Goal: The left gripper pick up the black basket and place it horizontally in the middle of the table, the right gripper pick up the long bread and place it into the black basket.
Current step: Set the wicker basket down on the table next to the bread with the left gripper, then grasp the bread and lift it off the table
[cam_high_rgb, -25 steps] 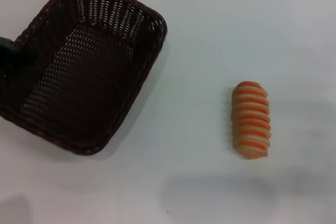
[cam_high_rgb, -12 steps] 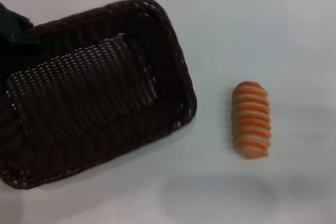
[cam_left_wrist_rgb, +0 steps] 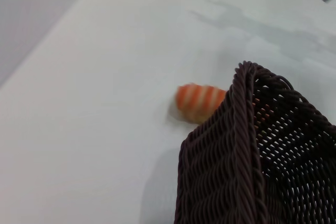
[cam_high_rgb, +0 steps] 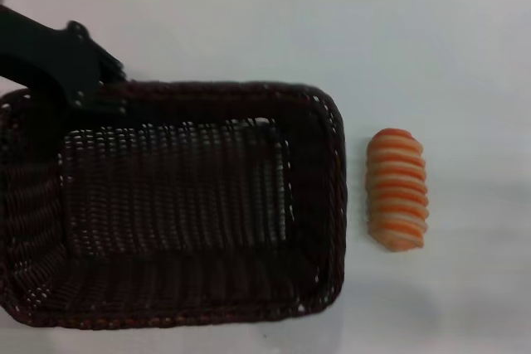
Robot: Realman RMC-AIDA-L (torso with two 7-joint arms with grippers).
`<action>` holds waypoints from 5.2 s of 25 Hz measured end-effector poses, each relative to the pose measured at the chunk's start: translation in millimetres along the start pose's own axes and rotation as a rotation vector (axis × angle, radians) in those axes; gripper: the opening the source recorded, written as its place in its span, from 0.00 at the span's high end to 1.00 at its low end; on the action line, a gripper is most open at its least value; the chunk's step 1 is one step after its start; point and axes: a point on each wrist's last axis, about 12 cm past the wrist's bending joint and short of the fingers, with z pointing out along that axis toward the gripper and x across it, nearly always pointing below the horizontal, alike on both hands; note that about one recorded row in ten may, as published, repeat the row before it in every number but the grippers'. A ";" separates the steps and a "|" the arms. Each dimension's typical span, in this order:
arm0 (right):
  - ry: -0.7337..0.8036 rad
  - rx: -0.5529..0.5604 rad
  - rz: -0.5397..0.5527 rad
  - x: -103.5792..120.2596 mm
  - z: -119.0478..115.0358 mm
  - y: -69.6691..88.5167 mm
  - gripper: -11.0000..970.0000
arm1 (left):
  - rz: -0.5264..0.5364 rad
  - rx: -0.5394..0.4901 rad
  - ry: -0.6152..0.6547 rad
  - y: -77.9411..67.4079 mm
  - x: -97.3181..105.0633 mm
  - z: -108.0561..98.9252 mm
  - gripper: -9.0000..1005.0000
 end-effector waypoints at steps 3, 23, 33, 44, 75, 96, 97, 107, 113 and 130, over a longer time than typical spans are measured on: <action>-0.002 0.005 -0.004 -1.3 -4.3 -2.5 0.26 | 0.000 0.000 0.000 0.0 0.0 0.0 0.81; -0.002 0.014 0.000 -3.0 -9.0 -4.0 0.26 | 0.124 0.023 0.085 3.5 -8.1 43.5 0.78; -0.007 0.017 0.008 -4.2 -9.5 -3.0 0.26 | 0.172 0.000 0.040 4.6 -14.6 46.7 0.59; 0.008 -0.019 0.014 -3.3 -13.2 2.0 0.26 | 0.103 -0.301 -0.394 15.6 0.6 -10.4 0.35; 0.475 -0.375 0.218 2.4 -83.3 96.9 0.26 | -0.243 -0.726 -0.686 -10.0 92.4 -51.8 0.35; 0.645 -0.480 0.031 1.9 -94.4 129.9 0.26 | -0.230 -0.738 -0.682 -10.6 89.3 -57.0 0.35; 0.652 -0.482 0.033 2.0 -94.8 130.5 0.26 | -0.230 -0.738 -0.682 -10.6 89.3 -57.0 0.35; 0.711 -0.465 0.014 7.6 -94.9 129.0 0.26 | -0.221 -0.739 -0.677 -12.0 88.8 -59.3 0.35; 0.723 -0.481 0.012 9.4 -96.0 130.5 0.26 | -0.220 -0.739 -0.679 -12.7 89.0 -59.8 0.35; 0.749 -0.491 0.048 17.3 -93.7 131.5 0.29 | -0.212 -0.735 -0.683 -14.1 86.5 -60.6 0.35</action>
